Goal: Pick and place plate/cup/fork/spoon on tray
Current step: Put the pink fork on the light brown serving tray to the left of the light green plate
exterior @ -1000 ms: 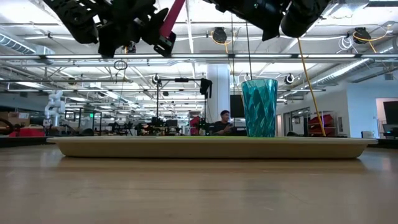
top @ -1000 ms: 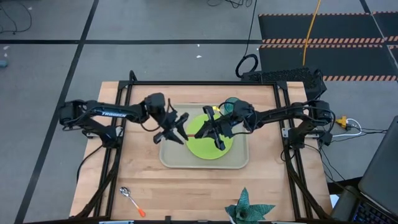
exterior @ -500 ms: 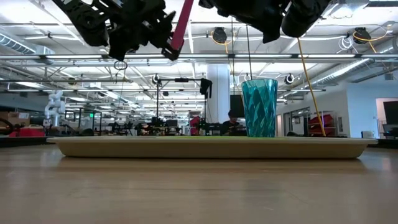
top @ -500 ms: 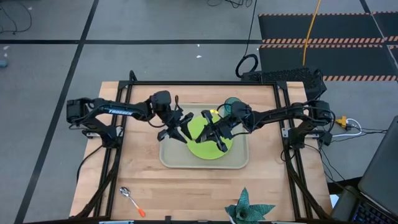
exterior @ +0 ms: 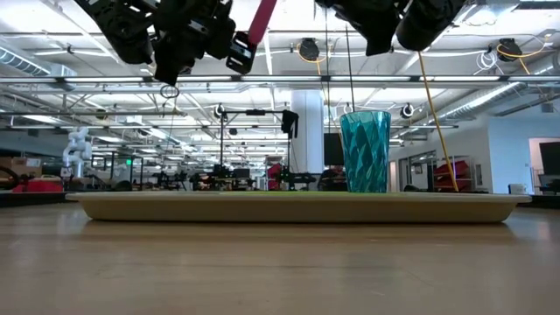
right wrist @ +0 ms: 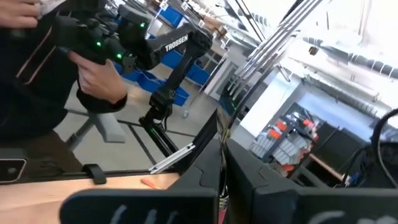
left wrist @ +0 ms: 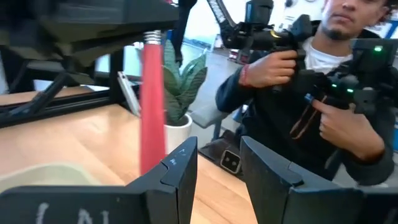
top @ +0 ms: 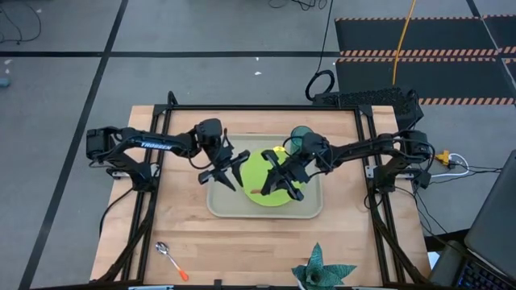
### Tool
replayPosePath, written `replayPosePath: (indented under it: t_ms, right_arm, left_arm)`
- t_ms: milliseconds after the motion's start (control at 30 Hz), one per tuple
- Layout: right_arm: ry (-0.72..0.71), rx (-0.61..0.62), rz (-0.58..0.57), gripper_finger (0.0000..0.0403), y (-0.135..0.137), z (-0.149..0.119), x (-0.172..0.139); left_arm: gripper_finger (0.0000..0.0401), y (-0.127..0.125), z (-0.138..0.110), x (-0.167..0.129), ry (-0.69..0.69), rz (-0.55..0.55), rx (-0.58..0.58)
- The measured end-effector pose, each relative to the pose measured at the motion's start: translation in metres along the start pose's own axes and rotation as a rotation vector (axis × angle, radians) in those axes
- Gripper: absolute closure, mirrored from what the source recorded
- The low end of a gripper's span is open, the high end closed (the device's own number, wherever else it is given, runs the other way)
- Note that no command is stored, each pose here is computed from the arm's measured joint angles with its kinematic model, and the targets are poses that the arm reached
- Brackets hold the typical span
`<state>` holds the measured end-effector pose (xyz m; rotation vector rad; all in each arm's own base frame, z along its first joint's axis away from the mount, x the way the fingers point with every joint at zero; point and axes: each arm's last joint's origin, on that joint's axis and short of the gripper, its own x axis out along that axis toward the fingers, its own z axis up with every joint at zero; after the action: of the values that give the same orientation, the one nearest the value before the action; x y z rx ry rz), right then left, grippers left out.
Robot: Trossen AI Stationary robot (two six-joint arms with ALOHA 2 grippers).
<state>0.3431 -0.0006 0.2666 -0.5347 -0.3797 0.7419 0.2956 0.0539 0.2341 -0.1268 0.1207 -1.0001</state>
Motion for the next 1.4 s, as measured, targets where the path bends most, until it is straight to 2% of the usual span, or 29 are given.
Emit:
replayPosePath:
  t_ms: [133, 233, 367, 700, 967, 1167, 1400]
  right_arm:
    - [-0.009, -0.056, -0.010, 0.0403, 0.001, 0.002, 0.003]
    - [0.000, -0.071, -0.052, 0.0403, 0.001, 0.004, 0.004]
    - [-0.001, -0.088, -0.065, 0.0403, 0.000, 0.004, 0.004]
    - [0.067, -0.142, -0.224, 0.0403, -0.004, -0.001, 0.004]
    - [0.063, -0.124, -0.226, 0.0403, -0.003, -0.007, 0.005]
    - [0.052, -0.081, -0.228, 0.0403, -0.003, -0.006, 0.005]
    - [0.048, -0.042, -0.227, 0.0403, -0.003, -0.006, 0.005]
  left_arm:
    - [0.0277, 0.004, 0.000, -0.002, -0.006, 0.124, -0.049]
    - [0.0277, 0.005, 0.000, -0.003, -0.011, 0.161, -0.089]
    - [0.0277, 0.004, 0.000, 0.000, -0.009, 0.154, -0.091]
    - [0.0277, 0.006, 0.000, 0.008, 0.041, 0.207, -0.153]
    - [0.0280, 0.005, -0.001, 0.011, 0.066, 0.200, -0.104]
    - [0.0325, 0.004, 0.001, 0.011, 0.056, 0.149, -0.061]
    - [0.0325, 0.005, 0.001, 0.009, 0.054, 0.150, -0.070]
